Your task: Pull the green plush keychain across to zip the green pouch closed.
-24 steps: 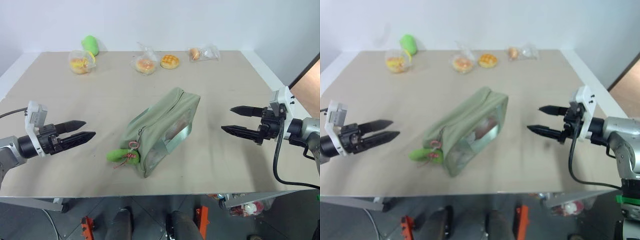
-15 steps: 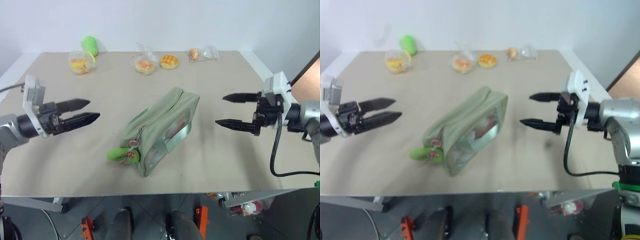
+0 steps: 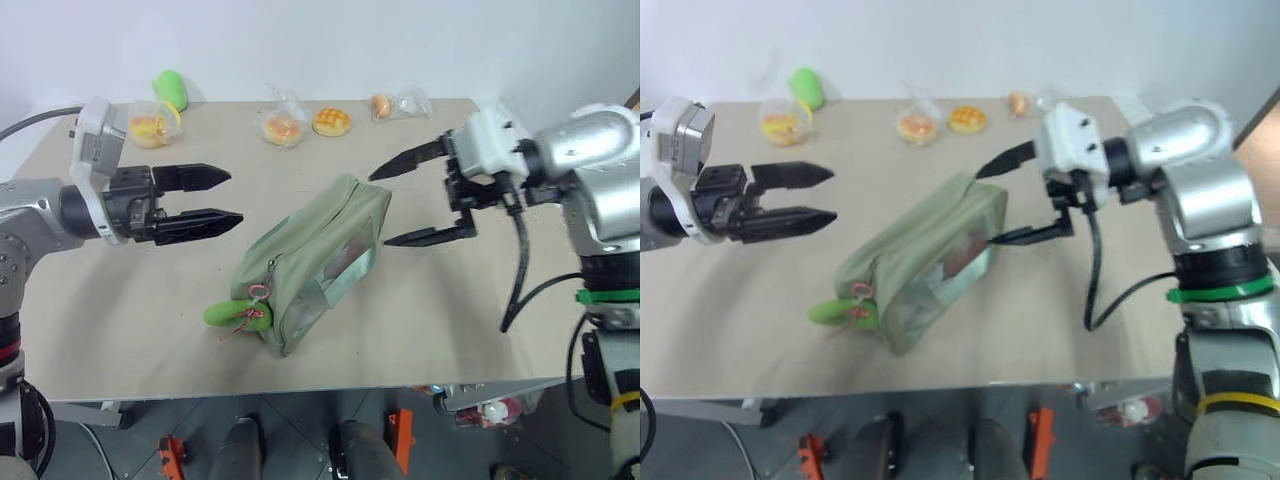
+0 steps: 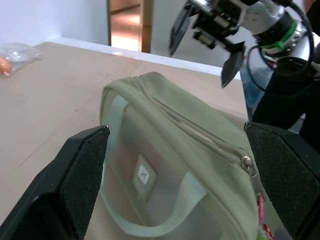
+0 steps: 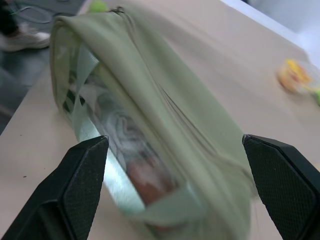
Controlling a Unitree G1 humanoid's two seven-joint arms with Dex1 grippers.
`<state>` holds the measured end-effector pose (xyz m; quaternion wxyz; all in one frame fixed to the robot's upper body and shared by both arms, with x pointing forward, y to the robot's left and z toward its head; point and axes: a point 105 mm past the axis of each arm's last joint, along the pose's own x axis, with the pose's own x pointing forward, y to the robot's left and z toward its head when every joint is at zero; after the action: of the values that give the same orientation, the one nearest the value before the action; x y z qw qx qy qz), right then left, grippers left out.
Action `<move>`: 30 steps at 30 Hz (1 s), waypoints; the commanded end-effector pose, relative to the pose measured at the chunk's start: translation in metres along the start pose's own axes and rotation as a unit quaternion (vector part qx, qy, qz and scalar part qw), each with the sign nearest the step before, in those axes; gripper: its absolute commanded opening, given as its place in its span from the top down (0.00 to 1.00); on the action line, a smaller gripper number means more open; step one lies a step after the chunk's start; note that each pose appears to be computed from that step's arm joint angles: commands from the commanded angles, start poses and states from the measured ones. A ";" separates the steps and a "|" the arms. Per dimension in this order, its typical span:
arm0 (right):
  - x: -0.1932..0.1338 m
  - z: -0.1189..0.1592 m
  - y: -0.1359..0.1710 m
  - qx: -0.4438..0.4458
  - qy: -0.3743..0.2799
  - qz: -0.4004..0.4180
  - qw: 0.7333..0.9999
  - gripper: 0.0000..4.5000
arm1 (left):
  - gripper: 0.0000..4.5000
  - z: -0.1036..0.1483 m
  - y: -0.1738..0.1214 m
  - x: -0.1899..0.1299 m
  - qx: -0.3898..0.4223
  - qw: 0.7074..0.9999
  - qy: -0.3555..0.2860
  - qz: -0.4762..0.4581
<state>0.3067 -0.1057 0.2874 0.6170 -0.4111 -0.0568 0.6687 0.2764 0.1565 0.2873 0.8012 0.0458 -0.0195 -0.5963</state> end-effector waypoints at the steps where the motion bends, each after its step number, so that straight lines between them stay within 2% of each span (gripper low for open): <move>1: 0.014 -0.003 0.002 -0.034 0.026 0.056 0.998 0.01 | 0.00 0.009 -0.007 0.002 0.017 1.000 -0.007 -0.011; 9: 0.031 -0.011 0.007 -0.040 0.024 0.093 0.995 0.01 | 0.00 0.004 -0.007 0.002 0.010 1.000 -0.015 0.002; 12: 0.034 -0.016 0.007 -0.035 0.027 0.093 0.995 0.19 | 0.00 0.003 -0.007 0.003 0.008 1.000 -0.019 0.006; 22: 0.036 -0.023 0.001 -0.032 0.032 0.082 0.996 0.96 | 0.00 -0.005 -0.001 0.005 -0.004 1.000 -0.024 0.017; 23: 0.036 -0.024 0.000 -0.032 0.034 0.078 0.996 0.99 | 0.00 -0.006 -0.001 0.005 -0.004 1.000 -0.024 0.018; 27: 0.035 -0.028 -0.007 -0.015 0.040 0.050 0.998 0.99 | 0.00 -0.009 0.000 0.007 -0.006 1.000 -0.024 0.018; 30: 0.027 -0.030 -0.023 0.009 0.052 -0.004 0.999 0.99 | 0.00 -0.010 -0.001 0.007 -0.006 0.999 -0.026 0.019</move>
<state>0.3372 -0.0813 0.2454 0.5894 -0.4334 -0.0071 0.6817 0.2798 0.1496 0.2714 0.8095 0.0142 -0.0210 -0.5866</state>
